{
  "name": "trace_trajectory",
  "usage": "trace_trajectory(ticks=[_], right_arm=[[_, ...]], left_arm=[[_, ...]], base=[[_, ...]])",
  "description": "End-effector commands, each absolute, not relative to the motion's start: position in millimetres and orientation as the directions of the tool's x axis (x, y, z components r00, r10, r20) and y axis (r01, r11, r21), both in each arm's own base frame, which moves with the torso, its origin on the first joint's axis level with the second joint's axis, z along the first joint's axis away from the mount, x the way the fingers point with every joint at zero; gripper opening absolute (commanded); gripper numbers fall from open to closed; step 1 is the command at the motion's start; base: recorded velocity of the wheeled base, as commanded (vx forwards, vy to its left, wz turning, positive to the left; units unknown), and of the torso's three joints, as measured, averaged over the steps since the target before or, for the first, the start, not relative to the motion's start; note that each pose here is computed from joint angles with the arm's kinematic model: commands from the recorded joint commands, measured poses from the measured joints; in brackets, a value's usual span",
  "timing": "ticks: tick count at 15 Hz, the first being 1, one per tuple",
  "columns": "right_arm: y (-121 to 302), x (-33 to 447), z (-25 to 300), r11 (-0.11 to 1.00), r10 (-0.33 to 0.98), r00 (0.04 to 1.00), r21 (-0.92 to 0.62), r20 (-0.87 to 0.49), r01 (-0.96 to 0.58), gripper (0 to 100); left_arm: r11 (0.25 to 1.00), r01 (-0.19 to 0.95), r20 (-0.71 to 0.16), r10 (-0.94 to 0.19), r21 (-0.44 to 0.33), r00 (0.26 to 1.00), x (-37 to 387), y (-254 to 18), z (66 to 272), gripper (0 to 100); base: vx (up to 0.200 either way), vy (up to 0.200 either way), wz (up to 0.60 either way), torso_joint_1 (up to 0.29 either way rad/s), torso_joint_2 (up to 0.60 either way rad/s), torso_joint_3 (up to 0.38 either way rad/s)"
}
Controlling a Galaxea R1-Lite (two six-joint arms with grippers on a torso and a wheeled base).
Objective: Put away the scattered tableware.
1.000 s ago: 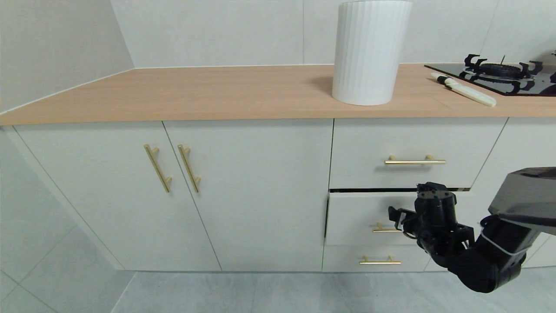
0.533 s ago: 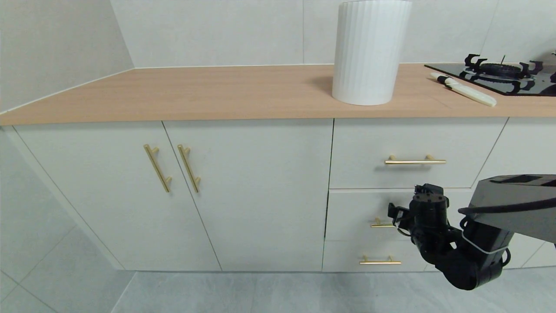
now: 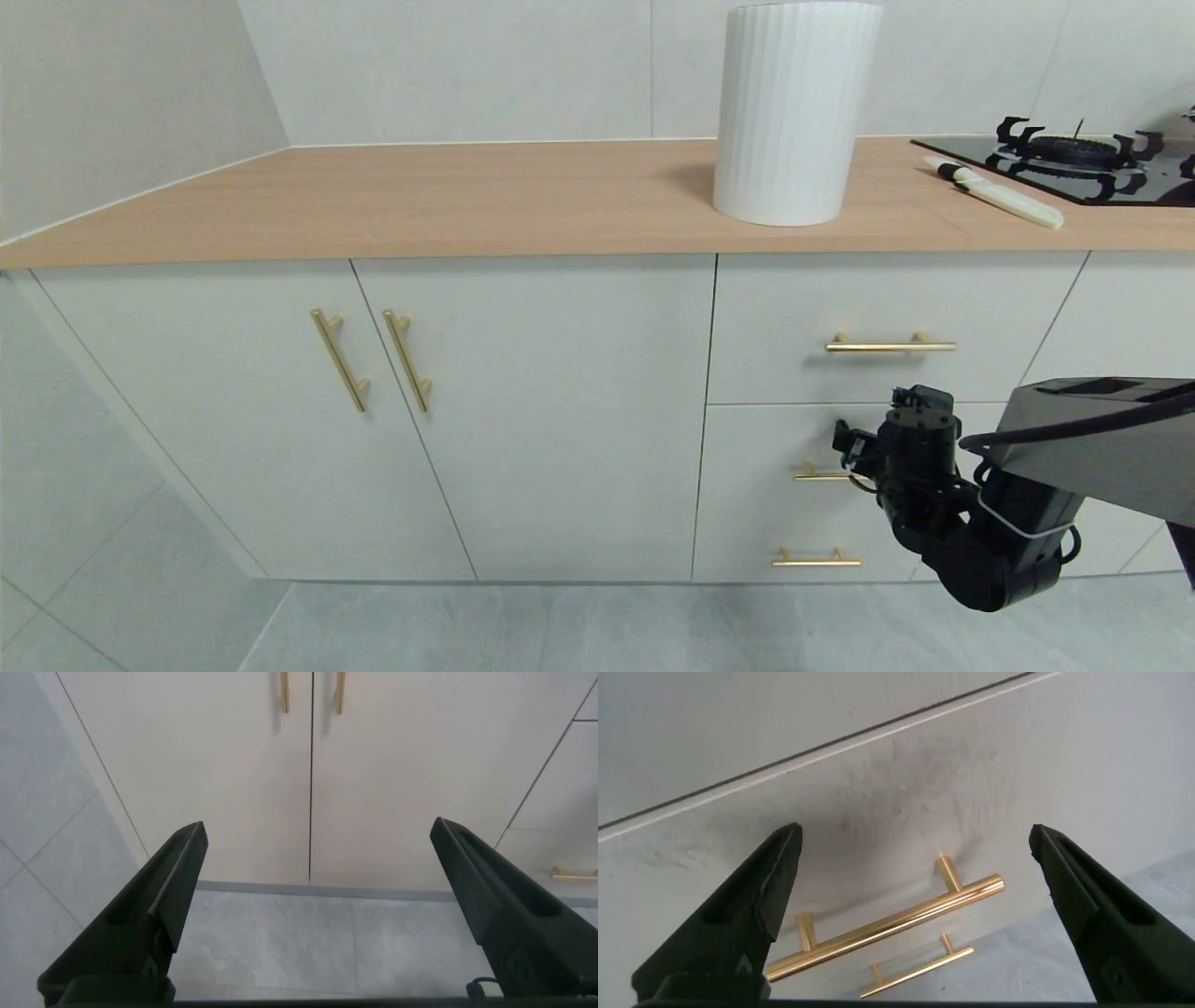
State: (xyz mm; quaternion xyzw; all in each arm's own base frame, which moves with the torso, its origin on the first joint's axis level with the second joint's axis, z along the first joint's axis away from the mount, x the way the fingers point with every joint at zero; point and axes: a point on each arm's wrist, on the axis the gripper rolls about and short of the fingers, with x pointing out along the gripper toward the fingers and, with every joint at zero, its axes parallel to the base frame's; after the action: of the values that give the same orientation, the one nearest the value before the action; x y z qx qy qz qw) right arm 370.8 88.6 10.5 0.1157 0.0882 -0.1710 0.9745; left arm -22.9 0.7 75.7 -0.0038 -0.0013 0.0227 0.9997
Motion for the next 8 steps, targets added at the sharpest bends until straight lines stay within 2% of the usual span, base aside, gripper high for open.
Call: trace_trajectory(ticks=[1, 5, 6, 7, 8], right_arm=[[87.0, 355.7, 29.8, 0.918, -0.300, 0.933, 0.205, -0.198, 0.338, 100], [87.3, 289.0, 99.0, 0.958, -0.207, 0.971, 0.175, -0.118, 0.225, 100], [86.5, 281.1, 106.3, 0.960, -0.200, 0.974, 0.178, -0.104, 0.216, 100], [83.5, 249.4, 133.6, 0.965, -0.183, 0.982, 0.181, -0.038, 0.187, 100], [79.7, 233.5, 140.3, 0.964, -0.201, 0.979, 0.174, -0.021, 0.202, 100]], left_arm=[[0.999, -0.046, 0.002, 0.046, -0.008, 0.999, -22.8, 0.7, 75.6, 100], [0.999, -0.046, 0.002, 0.046, -0.008, 0.999, -22.8, 0.7, 75.6, 100], [0.999, -0.046, 0.002, 0.046, -0.008, 0.999, -22.8, 0.7, 75.6, 100], [0.999, -0.046, 0.003, 0.046, -0.008, 0.999, -22.8, 0.7, 75.8, 100], [0.999, -0.046, 0.003, 0.046, -0.008, 0.999, -22.8, 0.7, 75.8, 100]], base=[[0.000, 0.000, 0.00, 0.000, 0.00, 0.000], [0.000, 0.000, 0.00, 0.000, 0.00, 0.000], [0.000, 0.000, 0.00, 0.000, 0.00, 0.000], [0.000, 0.000, 0.00, 0.000, 0.00, 0.000], [0.000, 0.000, 0.00, 0.000, 0.00, 0.000]])
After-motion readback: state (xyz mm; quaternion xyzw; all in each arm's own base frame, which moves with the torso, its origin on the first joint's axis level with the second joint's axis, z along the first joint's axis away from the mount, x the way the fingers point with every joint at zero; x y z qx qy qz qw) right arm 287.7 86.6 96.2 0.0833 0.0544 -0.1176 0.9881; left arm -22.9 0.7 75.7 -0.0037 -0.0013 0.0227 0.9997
